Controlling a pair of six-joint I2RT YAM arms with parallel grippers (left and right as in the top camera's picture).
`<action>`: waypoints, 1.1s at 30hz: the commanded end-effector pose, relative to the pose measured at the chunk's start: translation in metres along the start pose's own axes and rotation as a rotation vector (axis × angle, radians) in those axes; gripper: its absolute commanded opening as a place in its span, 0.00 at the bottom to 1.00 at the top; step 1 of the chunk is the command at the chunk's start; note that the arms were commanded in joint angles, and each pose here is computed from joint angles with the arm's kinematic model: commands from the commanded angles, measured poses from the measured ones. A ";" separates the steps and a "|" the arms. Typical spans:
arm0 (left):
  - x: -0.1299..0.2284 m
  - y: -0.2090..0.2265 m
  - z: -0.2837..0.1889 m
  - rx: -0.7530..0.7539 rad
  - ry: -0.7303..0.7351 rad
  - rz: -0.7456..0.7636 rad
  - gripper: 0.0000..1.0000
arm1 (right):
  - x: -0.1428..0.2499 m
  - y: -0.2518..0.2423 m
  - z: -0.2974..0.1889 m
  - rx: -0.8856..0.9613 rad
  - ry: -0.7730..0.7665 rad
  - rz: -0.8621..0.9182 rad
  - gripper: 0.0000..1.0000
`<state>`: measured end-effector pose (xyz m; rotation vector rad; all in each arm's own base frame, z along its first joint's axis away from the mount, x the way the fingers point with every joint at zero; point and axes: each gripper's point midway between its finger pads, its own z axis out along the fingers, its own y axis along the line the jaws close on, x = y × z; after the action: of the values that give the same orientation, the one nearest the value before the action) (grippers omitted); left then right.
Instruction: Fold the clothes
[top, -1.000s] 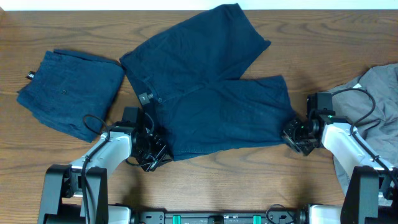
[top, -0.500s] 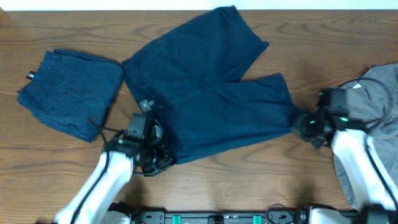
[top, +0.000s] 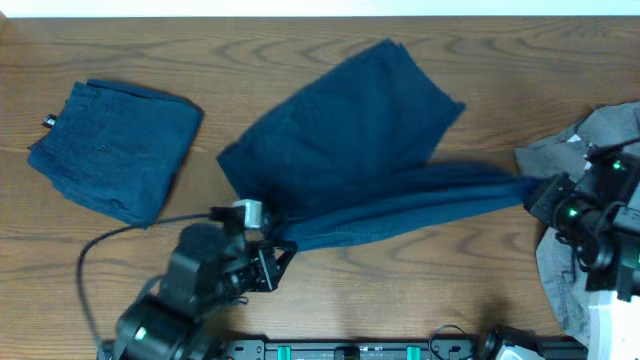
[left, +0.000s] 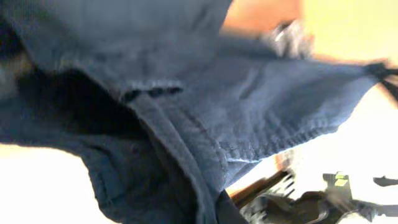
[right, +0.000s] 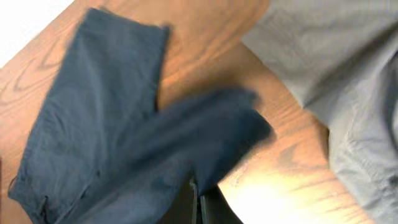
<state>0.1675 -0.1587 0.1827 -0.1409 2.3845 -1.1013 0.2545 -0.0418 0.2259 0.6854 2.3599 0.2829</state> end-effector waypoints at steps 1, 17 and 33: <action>-0.026 0.007 -0.017 -0.064 -0.173 -0.074 0.06 | -0.028 -0.004 -0.017 0.055 -0.097 -0.113 0.01; -0.078 0.089 -0.016 -0.479 -0.496 -0.361 0.06 | -0.063 0.110 0.109 -0.242 -0.086 -0.434 0.01; -0.134 0.163 0.048 -0.670 -0.594 -0.446 0.07 | -0.059 0.178 0.235 -0.383 -0.203 -0.514 0.01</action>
<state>0.3161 -0.0680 0.1001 -1.0308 2.1480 -0.4116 0.5011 0.0894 0.1498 -0.1224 2.1262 0.4575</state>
